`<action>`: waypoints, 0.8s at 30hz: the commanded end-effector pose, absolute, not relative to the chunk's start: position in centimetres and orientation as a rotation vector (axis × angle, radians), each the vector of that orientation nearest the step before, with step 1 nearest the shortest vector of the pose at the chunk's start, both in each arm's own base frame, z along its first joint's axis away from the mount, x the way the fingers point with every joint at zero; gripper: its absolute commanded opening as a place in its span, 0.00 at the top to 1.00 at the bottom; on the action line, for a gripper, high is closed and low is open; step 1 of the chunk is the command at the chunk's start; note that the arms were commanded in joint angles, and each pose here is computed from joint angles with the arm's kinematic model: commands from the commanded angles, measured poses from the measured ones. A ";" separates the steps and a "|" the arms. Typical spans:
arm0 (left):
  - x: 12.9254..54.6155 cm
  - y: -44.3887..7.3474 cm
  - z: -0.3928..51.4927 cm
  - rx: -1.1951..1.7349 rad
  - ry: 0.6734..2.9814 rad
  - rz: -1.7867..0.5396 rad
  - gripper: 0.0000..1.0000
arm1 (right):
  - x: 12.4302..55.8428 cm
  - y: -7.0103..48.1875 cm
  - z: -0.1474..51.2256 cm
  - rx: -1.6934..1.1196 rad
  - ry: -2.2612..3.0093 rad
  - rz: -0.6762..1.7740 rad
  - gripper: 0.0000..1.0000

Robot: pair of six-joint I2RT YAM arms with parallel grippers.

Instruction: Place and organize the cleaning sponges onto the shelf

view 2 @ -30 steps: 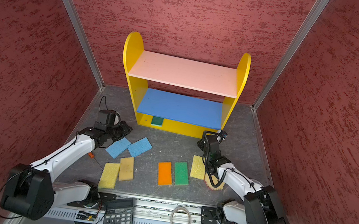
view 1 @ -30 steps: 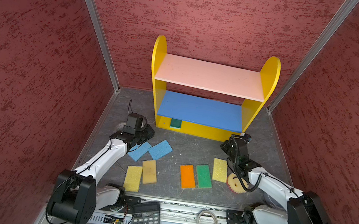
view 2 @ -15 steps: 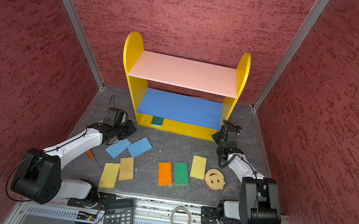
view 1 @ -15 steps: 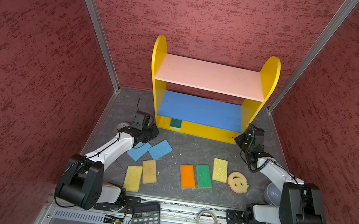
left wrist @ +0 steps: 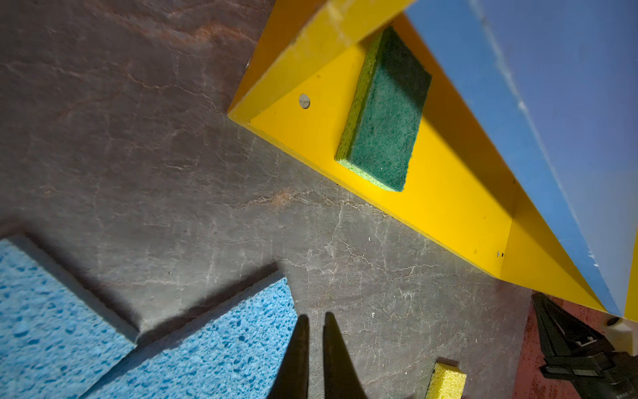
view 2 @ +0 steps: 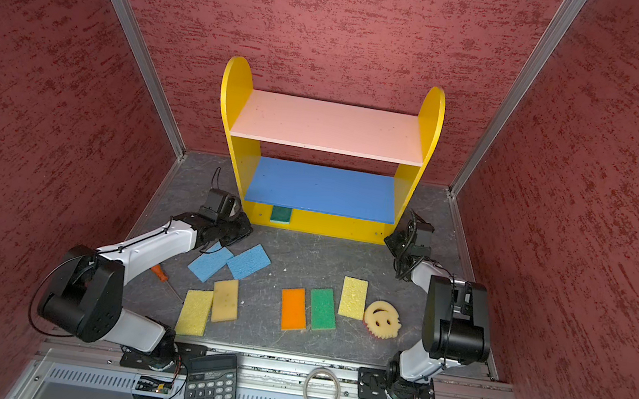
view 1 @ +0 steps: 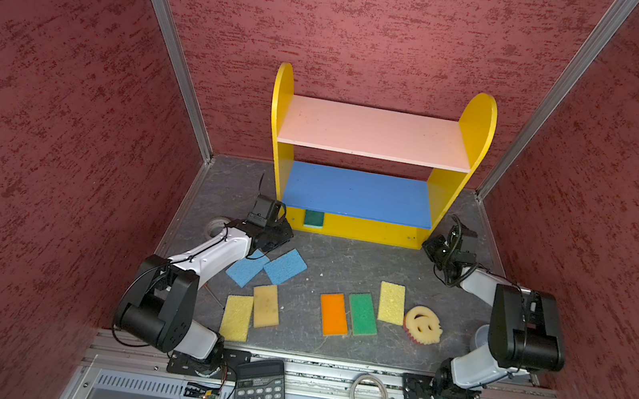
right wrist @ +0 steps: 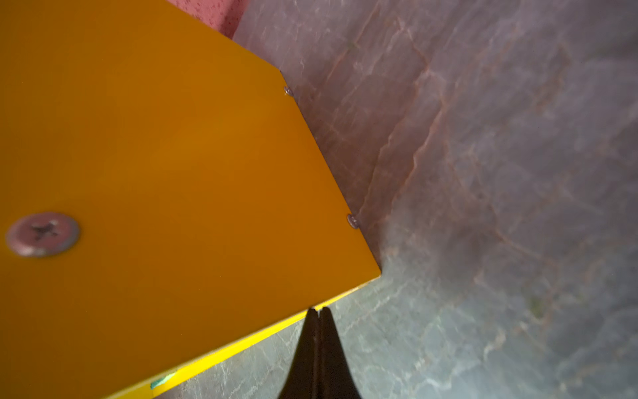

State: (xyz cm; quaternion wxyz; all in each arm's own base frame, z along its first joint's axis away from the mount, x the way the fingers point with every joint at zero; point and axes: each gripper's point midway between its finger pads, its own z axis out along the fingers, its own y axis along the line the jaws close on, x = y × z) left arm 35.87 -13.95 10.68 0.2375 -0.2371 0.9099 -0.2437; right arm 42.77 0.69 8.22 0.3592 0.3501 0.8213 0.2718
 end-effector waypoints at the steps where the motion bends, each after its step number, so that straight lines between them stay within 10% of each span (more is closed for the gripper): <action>1: 36.5 -14.3 11.5 -0.640 2.475 -0.657 0.87 | 46.1 0.3 13.5 0.762 1.962 0.746 0.96; 16: 32.3 -12.6 11.3 -0.618 2.498 -0.557 0.65 | 36.5 16.1 12.6 0.388 2.072 0.720 0.90; 24: 31.2 -12.8 12.7 -0.607 2.449 -0.585 0.40 | 30.6 33.8 12.1 -0.156 2.165 0.796 0.62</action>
